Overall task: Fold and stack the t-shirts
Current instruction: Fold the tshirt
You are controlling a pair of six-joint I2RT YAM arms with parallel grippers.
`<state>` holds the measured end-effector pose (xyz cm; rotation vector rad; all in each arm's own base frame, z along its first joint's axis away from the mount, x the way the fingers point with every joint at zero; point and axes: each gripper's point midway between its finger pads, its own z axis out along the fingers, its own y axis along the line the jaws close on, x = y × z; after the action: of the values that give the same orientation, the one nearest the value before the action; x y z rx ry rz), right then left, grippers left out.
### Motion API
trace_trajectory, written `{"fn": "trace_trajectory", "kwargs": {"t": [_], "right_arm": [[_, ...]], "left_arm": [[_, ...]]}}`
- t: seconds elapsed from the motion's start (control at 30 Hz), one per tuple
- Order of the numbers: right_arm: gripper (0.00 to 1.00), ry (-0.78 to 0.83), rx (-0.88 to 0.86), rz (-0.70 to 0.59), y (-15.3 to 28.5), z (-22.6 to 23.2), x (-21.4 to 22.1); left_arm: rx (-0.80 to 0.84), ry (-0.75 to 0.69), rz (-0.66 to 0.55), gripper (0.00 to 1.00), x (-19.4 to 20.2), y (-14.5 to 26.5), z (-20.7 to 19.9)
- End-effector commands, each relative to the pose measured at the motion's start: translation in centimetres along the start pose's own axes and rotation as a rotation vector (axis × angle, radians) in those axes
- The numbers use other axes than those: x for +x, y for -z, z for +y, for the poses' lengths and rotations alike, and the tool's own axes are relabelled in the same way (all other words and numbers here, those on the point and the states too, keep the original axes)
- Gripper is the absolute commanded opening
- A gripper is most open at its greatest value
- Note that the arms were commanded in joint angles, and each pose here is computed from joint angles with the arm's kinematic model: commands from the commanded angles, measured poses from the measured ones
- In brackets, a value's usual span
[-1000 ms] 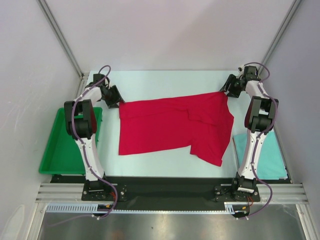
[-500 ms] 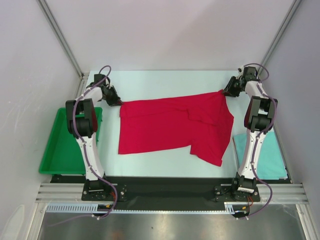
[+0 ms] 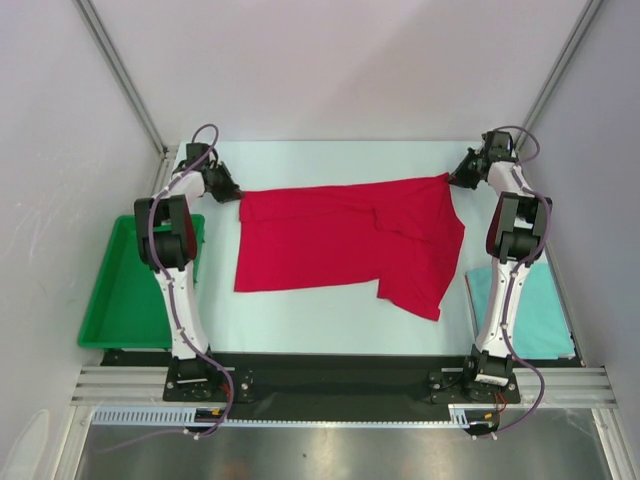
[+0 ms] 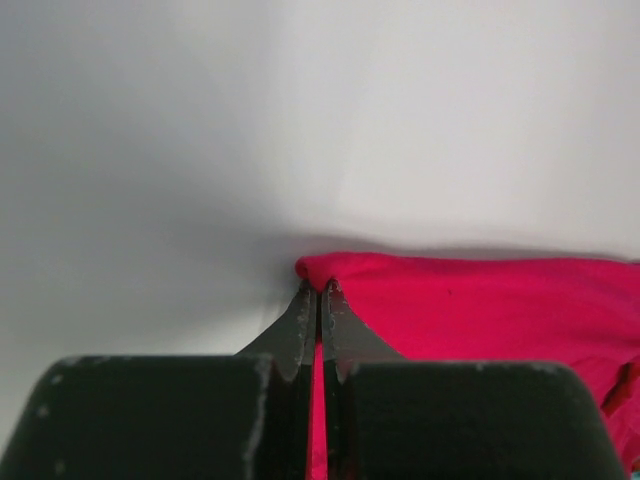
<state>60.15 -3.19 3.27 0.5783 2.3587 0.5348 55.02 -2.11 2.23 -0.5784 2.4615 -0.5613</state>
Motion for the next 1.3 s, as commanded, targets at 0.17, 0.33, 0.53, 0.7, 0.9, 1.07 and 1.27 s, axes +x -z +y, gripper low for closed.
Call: {"fn": "trace_trajectory", "kwargs": {"t": [0.17,0.33,0.53,0.7,0.9,1.07,1.27], "right_arm": [[0.04,-0.033,-0.039,-0.129,-1.7,1.9,-5.2],[0.42,-0.041,-0.013,-0.144,0.7,3.0,-6.6],[0.70,-0.032,0.234,-0.145,8.4,1.2,-7.1],[0.75,-0.045,0.413,-0.050,14.9,-0.4,-2.9],[0.73,0.030,0.261,0.113,19.3,3.5,9.2],[0.70,0.052,0.078,0.270,21.4,6.5,21.3],[0.67,0.098,-0.007,0.383,25.6,6.6,27.0]], "left_arm": [[-0.097,0.036,-0.092,0.05,-4.8,0.1,2.0],[-0.147,-0.009,-0.104,0.60,-4.8,3.0,1.3],[-0.244,-0.124,-0.146,0.76,-3.3,9.4,-0.9],[-0.206,-0.136,-0.101,0.73,3.3,12.1,-3.5],[-0.074,-0.158,-0.026,0.66,13.0,15.7,-5.8],[-0.075,-0.071,0.014,0.64,19.9,18.1,-2.8],[-0.176,0.117,-0.038,0.55,22.9,19.3,1.1]]}}
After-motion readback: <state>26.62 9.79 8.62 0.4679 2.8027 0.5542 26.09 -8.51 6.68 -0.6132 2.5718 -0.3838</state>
